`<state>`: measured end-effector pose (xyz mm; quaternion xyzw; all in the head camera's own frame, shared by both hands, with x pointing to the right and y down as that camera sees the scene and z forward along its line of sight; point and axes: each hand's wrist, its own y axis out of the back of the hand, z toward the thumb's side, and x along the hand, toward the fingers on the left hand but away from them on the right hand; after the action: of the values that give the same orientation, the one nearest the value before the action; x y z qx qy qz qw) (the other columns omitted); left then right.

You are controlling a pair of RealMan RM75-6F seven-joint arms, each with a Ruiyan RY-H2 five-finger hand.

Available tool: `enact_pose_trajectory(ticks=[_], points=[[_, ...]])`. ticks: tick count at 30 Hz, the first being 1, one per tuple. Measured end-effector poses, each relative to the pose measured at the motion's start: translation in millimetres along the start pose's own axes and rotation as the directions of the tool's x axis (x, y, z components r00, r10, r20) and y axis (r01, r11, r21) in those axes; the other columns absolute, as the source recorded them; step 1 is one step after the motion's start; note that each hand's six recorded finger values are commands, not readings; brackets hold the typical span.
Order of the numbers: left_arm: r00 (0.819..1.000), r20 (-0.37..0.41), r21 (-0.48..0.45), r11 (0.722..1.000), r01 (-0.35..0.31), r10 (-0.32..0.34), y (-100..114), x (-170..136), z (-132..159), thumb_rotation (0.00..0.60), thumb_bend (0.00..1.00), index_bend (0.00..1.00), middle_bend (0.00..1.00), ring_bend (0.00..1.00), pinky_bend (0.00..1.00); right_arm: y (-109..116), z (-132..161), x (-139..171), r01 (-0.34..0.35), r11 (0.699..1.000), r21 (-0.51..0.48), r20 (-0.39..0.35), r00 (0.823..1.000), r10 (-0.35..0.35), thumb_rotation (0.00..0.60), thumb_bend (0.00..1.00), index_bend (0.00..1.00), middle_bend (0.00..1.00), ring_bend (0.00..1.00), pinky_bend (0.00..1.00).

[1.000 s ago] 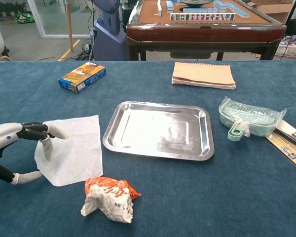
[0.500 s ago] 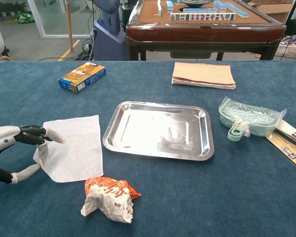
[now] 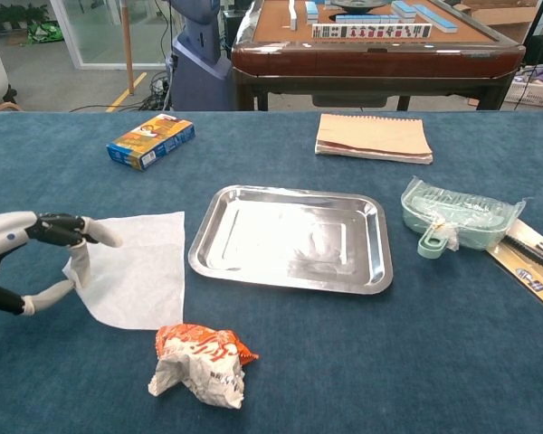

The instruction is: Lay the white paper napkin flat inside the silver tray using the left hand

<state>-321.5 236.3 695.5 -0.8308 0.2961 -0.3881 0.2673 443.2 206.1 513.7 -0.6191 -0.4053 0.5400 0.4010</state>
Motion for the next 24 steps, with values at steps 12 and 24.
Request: enact_pose_trajectory(ticks=[12, 24], points=[[0.989, 0.065, -0.094, 0.987, -0.127, 0.133, 74, 48, 19, 0.6, 0.47, 0.59, 0.28, 0.24, 0.08, 0, -2, 4, 0.004, 1.0, -0.005, 0.007, 1.0, -0.004, 0.6, 0.16, 0.2, 0.26, 0.11, 0.17], [0.965, 0.163, -0.144, 0.973, -0.181, 0.203, 112, 100, 60, 0.6, 0.47, 0.59, 0.29, 0.25, 0.08, 0, -2, 6, 0.006, 1.0, -0.007, 0.008, 1.0, -0.006, 0.6, 0.16, 0.2, 0.26, 0.11, 0.17]])
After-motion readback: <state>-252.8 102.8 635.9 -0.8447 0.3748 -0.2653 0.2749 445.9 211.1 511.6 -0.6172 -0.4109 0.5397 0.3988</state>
